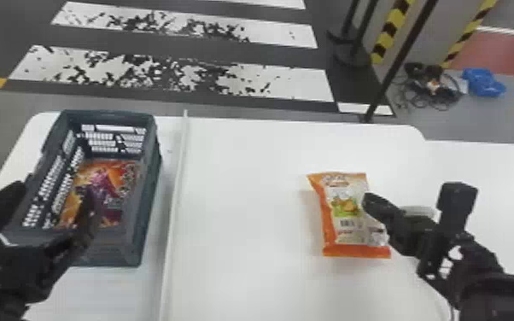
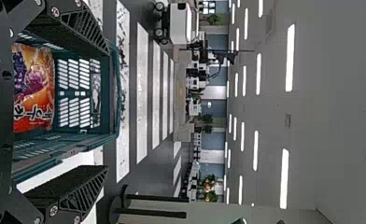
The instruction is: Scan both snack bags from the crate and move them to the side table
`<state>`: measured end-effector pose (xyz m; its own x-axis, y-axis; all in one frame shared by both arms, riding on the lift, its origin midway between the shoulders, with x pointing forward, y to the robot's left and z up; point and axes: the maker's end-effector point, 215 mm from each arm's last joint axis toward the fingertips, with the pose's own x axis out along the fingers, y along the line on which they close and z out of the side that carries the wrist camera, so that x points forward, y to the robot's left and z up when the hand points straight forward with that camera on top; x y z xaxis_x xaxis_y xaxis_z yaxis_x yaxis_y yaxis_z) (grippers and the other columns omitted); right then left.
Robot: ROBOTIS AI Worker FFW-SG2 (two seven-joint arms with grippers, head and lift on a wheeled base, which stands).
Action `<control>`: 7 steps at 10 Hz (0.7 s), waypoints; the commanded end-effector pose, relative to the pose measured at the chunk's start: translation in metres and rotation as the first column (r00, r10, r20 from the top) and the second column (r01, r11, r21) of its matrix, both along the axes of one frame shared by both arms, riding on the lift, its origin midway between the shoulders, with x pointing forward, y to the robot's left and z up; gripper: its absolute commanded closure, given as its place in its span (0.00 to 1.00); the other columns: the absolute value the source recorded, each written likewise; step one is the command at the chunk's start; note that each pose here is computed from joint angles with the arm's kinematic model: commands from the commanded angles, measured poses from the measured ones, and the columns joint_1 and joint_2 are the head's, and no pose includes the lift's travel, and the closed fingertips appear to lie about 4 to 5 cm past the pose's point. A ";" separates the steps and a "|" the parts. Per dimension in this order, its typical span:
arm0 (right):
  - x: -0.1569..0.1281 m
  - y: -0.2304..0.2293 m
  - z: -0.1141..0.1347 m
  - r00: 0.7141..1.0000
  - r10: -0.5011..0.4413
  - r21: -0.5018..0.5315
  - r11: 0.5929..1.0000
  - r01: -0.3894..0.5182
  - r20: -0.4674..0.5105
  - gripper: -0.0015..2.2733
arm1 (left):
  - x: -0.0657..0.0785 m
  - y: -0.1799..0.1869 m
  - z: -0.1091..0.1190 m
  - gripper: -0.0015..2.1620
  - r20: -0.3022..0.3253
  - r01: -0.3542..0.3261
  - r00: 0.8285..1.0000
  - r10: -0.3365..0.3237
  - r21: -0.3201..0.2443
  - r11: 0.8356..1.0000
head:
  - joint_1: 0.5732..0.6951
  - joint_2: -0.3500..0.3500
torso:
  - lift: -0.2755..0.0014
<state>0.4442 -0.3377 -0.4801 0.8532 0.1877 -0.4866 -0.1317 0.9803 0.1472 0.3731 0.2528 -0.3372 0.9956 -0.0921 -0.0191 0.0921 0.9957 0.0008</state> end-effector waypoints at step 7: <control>-0.007 0.012 -0.019 0.999 0.021 0.001 1.000 -0.021 -0.035 0.98 | -0.001 0.000 -0.005 0.07 -0.007 0.001 1.000 -0.001 0.001 1.000 | 1.00 0.35 | 0.72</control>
